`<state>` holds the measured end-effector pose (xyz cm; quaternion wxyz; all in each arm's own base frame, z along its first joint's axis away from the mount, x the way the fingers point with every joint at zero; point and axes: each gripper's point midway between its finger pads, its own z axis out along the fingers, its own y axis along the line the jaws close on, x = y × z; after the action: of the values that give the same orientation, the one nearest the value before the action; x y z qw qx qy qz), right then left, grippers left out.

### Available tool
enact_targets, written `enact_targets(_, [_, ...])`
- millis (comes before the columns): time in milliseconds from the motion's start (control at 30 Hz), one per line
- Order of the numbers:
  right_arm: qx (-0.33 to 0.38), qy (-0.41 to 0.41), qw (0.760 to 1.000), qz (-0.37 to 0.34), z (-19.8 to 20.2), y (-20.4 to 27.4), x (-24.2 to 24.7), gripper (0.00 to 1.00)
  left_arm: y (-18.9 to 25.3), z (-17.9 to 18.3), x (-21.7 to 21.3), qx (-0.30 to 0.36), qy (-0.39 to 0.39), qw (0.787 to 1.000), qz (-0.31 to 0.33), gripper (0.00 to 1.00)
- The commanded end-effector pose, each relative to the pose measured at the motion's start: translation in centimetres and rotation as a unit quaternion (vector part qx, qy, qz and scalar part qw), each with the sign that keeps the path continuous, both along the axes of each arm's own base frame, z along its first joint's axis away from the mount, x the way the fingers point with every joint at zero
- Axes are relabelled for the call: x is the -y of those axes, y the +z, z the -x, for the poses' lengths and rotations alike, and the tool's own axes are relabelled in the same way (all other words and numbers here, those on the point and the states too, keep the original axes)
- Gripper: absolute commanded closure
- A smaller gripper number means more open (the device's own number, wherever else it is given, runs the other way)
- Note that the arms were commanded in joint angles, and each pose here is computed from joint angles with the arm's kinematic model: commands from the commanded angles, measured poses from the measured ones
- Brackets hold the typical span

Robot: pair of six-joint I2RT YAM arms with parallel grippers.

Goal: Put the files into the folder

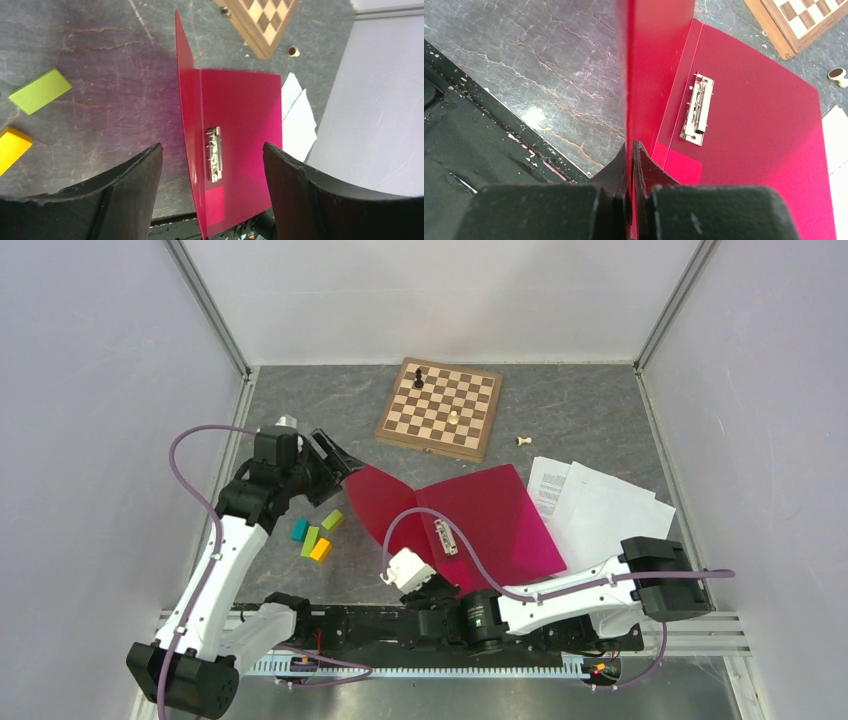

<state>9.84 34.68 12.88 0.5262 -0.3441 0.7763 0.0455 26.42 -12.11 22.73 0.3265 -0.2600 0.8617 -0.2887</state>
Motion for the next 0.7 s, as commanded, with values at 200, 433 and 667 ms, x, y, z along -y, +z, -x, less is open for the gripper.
enact_targets(200, [-0.014,0.017,1.000,-0.004,0.7,0.0,-1.6,1.00,-3.4,1.2,0.0,-0.027,-0.008,0.999,-0.026,0.35])
enact_targets(433, [-0.040,0.054,0.998,-0.011,1.7,-0.3,-2.1,0.58,-4.7,0.3,0.1,-0.028,-0.030,0.998,-0.051,0.93])
enact_targets(667, [-0.091,0.161,0.982,-0.041,5.0,0.2,-2.9,0.17,-5.4,-1.6,0.8,-0.006,-0.077,0.994,-0.076,0.98])
